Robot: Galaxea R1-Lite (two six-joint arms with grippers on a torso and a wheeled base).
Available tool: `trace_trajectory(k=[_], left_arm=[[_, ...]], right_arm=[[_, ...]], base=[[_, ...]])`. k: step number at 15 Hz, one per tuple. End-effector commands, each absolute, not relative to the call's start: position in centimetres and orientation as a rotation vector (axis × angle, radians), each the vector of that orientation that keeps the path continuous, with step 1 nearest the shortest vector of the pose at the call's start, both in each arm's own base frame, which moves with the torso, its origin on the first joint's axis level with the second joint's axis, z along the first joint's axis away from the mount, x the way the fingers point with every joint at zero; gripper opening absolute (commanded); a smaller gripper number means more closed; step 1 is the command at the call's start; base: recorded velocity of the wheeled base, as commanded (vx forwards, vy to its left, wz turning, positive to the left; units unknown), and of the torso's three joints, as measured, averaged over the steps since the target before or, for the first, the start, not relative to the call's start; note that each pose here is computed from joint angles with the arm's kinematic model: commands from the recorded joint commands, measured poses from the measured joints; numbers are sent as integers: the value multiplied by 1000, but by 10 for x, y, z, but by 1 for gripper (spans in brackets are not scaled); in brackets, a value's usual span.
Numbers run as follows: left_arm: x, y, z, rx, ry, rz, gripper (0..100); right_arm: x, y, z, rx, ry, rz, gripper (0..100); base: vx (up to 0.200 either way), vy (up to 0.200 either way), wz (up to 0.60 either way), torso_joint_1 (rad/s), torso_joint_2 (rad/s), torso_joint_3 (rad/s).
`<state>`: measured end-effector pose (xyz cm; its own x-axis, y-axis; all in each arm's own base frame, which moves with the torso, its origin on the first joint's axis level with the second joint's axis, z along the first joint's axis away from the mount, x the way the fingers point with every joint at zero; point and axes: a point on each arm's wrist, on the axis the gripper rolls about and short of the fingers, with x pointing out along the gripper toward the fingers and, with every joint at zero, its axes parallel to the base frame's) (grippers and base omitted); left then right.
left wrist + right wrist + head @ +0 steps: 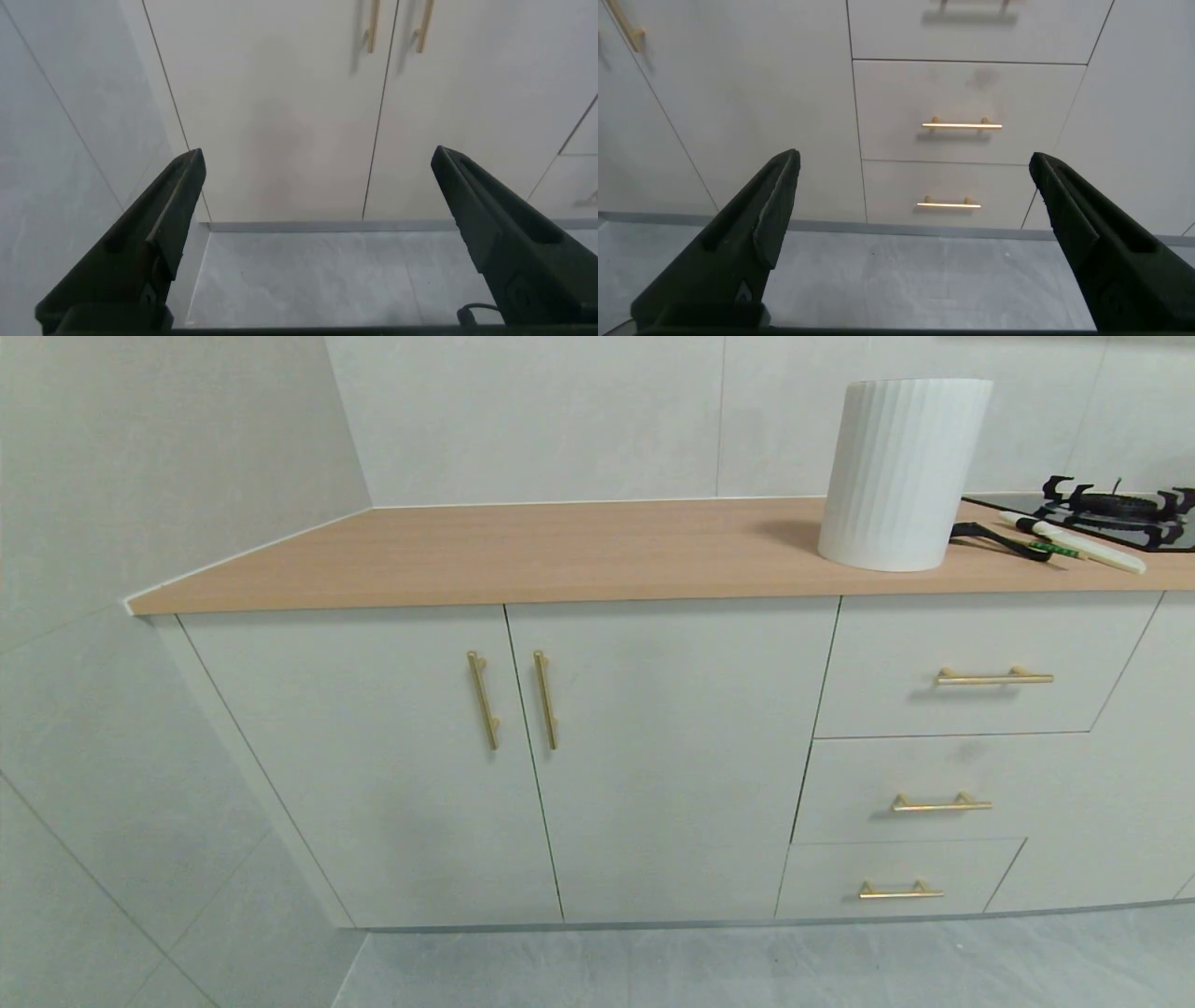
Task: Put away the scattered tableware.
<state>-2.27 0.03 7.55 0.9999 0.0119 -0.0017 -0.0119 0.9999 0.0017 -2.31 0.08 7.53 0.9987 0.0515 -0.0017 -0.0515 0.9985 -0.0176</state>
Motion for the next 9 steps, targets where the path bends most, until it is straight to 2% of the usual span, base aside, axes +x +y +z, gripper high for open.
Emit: trace_trajectory(k=[1, 9], left_arm=[[-23, 0, 76, 2, 3, 12, 100], [-23, 0, 76, 2, 3, 12, 100]], right_arm=[[-23, 1, 75, -18, 4, 52, 100], [-23, 1, 75, -18, 4, 54, 100]], base=[[0, 0, 0, 0, 0, 0], [0, -200, 0, 2, 4, 1]])
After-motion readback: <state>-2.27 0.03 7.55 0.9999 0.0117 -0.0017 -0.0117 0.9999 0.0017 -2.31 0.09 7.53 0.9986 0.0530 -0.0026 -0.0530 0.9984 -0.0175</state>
